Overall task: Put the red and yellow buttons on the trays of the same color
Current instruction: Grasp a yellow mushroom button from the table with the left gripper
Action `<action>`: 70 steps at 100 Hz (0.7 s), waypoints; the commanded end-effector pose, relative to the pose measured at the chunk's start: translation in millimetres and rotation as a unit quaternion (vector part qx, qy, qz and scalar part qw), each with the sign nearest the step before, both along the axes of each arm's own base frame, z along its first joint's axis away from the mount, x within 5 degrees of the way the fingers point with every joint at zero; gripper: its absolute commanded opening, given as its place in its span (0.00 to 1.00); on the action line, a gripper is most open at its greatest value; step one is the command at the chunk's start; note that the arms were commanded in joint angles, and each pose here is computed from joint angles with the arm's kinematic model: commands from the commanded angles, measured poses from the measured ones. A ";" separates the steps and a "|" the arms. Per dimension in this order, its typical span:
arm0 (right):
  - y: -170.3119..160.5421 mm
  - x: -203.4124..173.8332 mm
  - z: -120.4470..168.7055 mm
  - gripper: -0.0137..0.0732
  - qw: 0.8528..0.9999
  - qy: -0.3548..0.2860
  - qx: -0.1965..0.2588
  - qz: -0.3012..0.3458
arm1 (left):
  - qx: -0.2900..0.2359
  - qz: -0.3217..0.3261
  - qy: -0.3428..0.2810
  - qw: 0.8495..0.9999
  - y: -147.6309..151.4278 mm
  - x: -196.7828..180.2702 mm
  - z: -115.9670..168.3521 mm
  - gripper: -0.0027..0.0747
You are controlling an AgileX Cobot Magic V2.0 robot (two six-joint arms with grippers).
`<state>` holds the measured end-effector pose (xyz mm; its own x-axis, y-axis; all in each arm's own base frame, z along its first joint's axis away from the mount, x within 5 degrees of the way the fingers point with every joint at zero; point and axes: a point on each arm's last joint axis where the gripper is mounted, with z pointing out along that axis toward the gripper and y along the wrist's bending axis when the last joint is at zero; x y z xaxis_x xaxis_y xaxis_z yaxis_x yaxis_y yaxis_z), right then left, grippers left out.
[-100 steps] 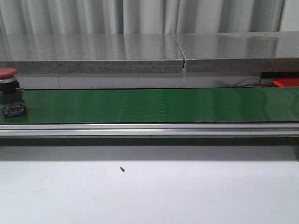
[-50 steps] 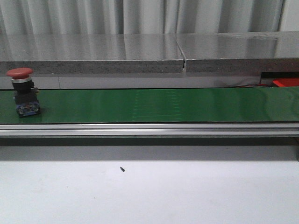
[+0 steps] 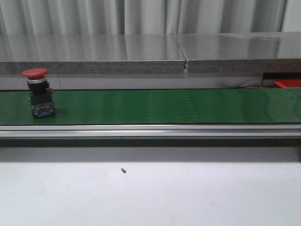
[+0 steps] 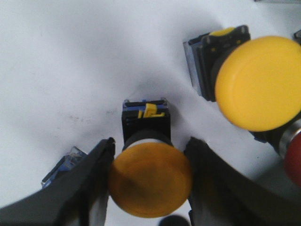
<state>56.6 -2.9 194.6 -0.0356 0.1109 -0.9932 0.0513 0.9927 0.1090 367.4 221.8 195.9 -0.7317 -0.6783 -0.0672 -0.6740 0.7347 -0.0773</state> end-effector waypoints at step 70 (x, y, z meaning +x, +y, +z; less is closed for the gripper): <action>0.0 -2.1 12.4 0.08 0.999 -0.054 -0.010 -0.002 | 0.099 -0.066 -0.128 0.985 -63.0 -32.6 152.7 0.37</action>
